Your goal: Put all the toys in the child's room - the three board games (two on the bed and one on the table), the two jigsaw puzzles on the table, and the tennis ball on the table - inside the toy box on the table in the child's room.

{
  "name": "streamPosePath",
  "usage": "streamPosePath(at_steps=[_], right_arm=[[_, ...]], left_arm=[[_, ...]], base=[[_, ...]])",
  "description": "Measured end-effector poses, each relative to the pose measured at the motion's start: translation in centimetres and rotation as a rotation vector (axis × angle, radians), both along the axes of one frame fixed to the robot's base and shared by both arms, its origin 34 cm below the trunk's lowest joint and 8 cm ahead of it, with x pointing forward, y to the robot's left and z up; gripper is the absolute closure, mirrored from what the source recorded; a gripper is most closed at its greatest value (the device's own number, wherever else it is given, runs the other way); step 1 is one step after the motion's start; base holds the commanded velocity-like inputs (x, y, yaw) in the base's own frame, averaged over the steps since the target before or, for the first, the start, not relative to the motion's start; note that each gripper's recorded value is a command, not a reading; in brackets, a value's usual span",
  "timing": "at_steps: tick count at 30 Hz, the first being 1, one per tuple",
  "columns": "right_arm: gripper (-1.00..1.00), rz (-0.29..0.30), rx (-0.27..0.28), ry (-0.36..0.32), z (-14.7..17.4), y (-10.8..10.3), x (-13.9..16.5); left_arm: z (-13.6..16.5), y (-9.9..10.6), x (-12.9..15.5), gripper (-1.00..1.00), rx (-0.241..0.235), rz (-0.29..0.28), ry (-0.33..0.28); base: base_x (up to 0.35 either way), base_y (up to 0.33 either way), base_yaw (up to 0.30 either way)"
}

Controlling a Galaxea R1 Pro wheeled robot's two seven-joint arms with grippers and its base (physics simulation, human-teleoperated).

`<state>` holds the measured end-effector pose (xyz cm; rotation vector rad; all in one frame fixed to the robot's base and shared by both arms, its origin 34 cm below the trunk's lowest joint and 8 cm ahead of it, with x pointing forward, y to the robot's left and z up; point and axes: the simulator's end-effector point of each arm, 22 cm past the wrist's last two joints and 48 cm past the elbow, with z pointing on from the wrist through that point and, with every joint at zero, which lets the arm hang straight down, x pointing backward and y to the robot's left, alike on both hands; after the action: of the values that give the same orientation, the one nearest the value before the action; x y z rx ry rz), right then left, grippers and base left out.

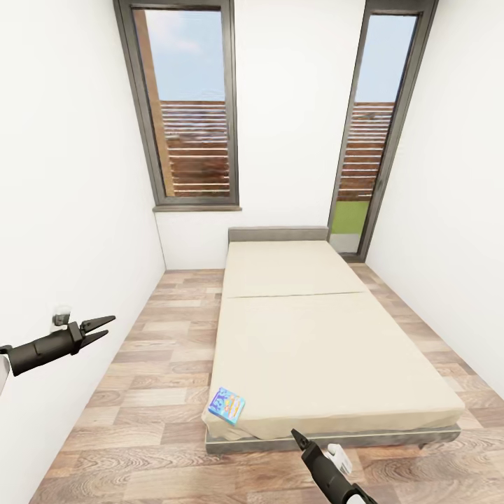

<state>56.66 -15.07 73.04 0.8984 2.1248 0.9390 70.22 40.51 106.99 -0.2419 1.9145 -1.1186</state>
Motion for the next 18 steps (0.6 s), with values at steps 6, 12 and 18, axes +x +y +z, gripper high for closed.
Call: streamPosePath(at_steps=[6, 12, 18], right_arm=[[-1.0, 0.0, 0.0, 0.0, -0.6, 0.0, 0.2], [-1.0, 0.001, -0.001, -0.001, -1.2, 0.0, 0.3], [-1.0, 0.001, -0.002, -0.002, -1.9, 0.0, 0.5]], left_arm=[[-0.6, 0.0, 0.2, -1.0, 0.0, 0.0, 0.0], [-1.2, 0.0, 0.3, -1.0, -0.001, -0.001, -0.001], [-1.9, 0.0, 0.5, -1.0, 0.0, 0.0, -0.001]], base=[[0.0, 0.0, 0.0], [0.0, 0.0, 0.0], [0.0, 0.0, 0.0]])
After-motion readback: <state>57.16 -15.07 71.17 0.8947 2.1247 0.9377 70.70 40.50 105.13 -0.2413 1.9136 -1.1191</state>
